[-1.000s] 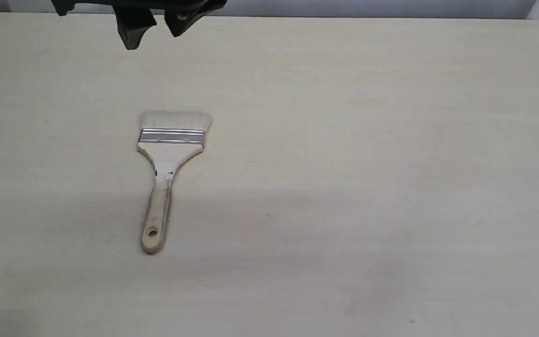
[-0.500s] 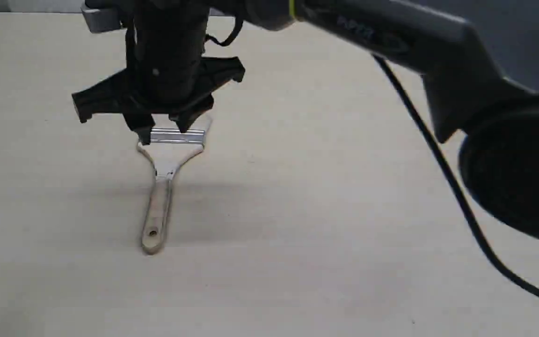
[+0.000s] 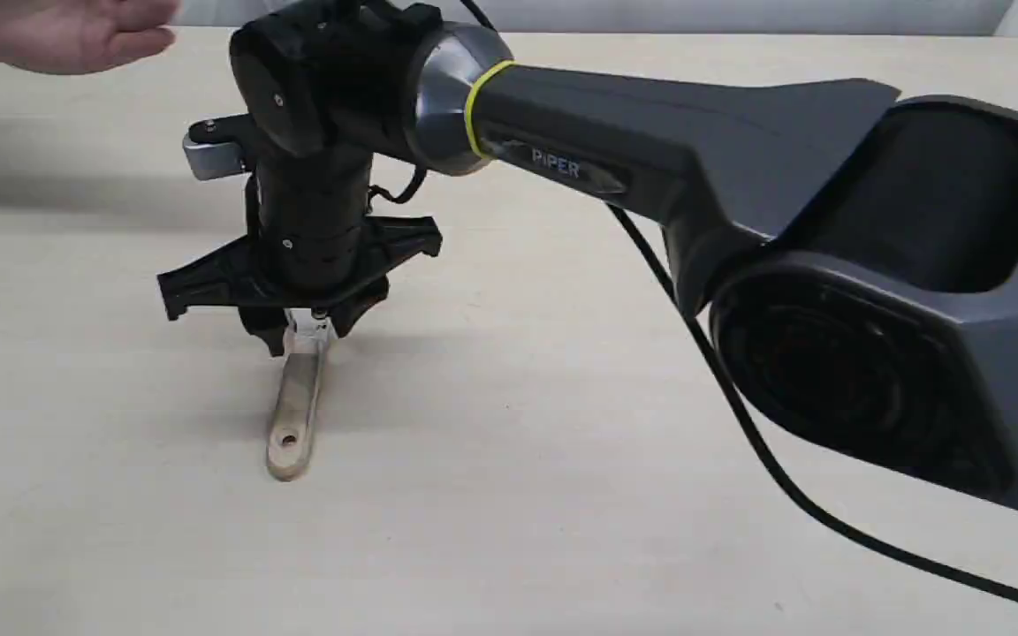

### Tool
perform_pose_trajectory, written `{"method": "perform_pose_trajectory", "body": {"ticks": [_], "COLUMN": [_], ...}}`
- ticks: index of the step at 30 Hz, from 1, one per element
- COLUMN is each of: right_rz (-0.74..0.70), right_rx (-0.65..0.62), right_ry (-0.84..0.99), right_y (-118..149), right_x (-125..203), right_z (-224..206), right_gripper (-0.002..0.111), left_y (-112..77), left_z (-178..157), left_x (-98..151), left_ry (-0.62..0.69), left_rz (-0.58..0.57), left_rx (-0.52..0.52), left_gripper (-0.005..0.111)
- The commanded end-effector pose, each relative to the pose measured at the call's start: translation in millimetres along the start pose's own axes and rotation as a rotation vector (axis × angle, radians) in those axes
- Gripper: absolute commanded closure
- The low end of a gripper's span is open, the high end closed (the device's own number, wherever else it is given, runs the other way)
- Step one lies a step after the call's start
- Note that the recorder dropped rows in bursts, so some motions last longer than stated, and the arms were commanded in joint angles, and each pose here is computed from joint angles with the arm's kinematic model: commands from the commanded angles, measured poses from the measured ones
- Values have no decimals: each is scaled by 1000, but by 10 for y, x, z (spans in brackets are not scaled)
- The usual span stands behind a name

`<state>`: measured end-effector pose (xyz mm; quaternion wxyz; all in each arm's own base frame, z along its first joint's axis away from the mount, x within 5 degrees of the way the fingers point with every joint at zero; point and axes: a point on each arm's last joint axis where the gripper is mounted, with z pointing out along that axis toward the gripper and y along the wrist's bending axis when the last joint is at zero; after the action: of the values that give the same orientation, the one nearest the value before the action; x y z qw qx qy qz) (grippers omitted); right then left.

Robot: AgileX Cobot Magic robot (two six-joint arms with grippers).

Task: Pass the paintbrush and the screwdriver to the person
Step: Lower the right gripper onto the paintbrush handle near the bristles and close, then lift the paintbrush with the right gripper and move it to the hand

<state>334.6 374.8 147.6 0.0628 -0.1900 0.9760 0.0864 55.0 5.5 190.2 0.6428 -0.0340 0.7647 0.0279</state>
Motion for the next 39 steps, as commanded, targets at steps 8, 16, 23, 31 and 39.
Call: {"method": "perform_pose_trajectory", "body": {"ticks": [8,16,23,31,39], "right_rz": [53,112,125,66,11], "right_rx": [13,44,126,128,104], "right_ry": [-43,-94,-26,-14,-49], "right_y": [-39,-80,-165,-166,-96], "right_x": [-54,-101,-33,-25,-45], "right_z": [241,267,436,444,287], "right_gripper": [51,54,63,104,104], "left_y": [-4,-4,-4,-4,-5], "left_z": [0,0,0,0,0], "left_x": [-6,-4,-4,-4,-4], "left_ry": [-13,-11,-11,-11,-11], "left_rz": [-2,-2,-2,-2,-5], "left_rx": [7,7,7,7,7], "left_gripper": [107,107,107,107,107]}}
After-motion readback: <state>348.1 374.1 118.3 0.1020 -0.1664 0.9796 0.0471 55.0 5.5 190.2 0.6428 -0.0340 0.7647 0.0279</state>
